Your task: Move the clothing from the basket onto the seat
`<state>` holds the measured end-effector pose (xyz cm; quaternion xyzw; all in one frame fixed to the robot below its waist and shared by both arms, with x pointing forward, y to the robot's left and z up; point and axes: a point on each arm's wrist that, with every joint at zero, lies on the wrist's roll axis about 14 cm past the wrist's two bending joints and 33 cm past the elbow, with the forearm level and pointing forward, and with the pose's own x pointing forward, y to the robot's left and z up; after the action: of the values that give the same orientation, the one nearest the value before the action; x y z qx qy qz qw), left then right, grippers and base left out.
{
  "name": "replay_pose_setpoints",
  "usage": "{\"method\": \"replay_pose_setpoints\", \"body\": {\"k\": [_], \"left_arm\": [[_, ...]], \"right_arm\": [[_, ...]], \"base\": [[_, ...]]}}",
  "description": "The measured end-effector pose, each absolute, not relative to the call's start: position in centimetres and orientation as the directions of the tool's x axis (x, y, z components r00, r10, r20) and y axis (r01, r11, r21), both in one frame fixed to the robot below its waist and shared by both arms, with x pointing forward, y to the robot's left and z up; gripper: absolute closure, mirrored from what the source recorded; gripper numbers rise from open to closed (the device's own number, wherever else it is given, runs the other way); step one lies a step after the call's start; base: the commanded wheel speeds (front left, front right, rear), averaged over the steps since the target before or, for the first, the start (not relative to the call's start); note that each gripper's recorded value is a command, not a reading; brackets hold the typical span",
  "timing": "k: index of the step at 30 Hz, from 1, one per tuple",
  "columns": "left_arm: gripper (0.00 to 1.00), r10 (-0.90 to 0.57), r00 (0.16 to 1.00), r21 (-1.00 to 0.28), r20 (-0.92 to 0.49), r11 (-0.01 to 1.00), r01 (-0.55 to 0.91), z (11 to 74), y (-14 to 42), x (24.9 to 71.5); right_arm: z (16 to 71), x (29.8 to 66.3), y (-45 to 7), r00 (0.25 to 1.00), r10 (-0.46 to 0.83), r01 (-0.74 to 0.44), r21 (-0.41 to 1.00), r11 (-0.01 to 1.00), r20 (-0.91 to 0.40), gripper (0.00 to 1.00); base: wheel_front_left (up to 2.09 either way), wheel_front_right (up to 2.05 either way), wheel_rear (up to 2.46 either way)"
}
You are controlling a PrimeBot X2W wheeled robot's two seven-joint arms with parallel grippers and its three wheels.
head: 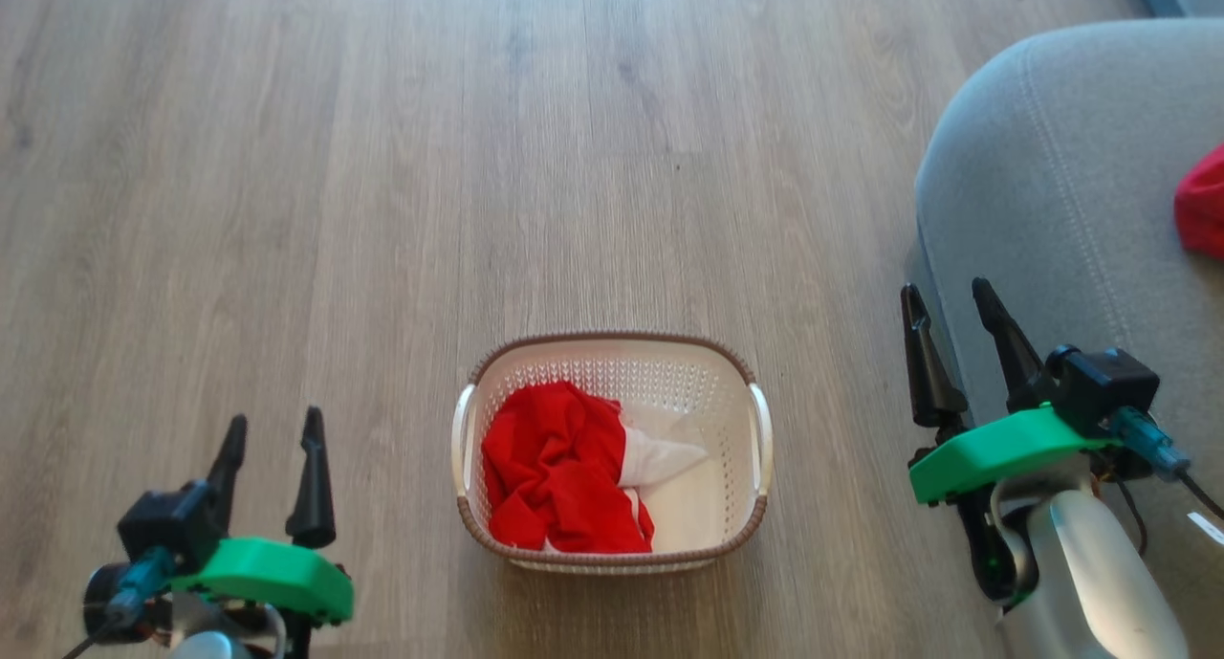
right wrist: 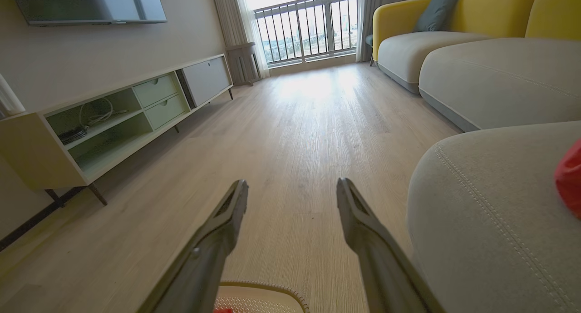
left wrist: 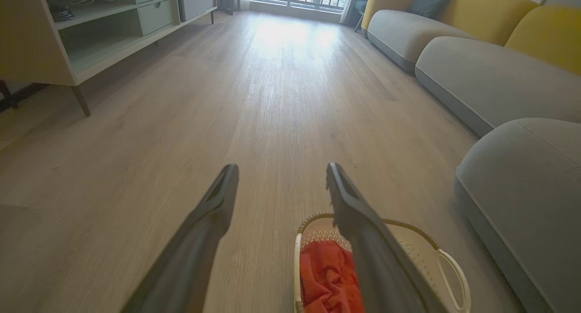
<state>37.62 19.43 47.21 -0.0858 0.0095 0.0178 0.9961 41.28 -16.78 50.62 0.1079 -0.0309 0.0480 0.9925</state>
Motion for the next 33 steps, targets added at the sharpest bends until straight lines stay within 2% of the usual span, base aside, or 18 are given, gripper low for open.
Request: {"method": "replay_pose_setpoints", "body": {"k": [7, 14, 23, 27, 33], "left_arm": [[0.00, -0.053, 0.989, -0.190, -0.140, 0.981, 0.026, 43.2, 16.8, 38.3], [0.00, -0.187, 0.957, -0.223, -0.222, 0.965, 0.137, 39.5, 12.5, 41.7], [0.00, -0.330, 0.893, -0.273, -0.305, 0.929, 0.251, 33.1, 7.5, 47.6], [0.00, -0.384, 0.847, -0.270, -0.369, 0.916, 0.297, 29.3, 5.7, 49.0], [0.00, -0.501, 0.720, -0.224, -0.480, 0.863, 0.452, 23.6, 2.2, 48.9]], "right_arm": [[50.0, 43.1, -16.6, 0.993, 0.096, -0.108, 0.203, 0.973, 0.066, 0.00], [50.4, 47.8, -16.2, 0.988, 0.111, -0.129, 0.177, 0.976, 0.111, 0.00], [45.7, 53.7, -15.5, 0.987, 0.139, -0.149, 0.154, 0.977, 0.079, 0.00], [41.9, 54.6, -15.6, 0.990, 0.137, -0.137, 0.160, 0.978, 0.013, 0.00], [37.6, 54.9, -16.1, 0.989, 0.130, -0.118, 0.159, 0.980, -0.064, 0.00]], "base": [[0.00, 0.00, 0.00], [0.00, 0.00, 0.00], [0.00, 0.00, 0.00], [0.00, 0.00, 0.00], [0.00, 0.00, 0.00]]}}
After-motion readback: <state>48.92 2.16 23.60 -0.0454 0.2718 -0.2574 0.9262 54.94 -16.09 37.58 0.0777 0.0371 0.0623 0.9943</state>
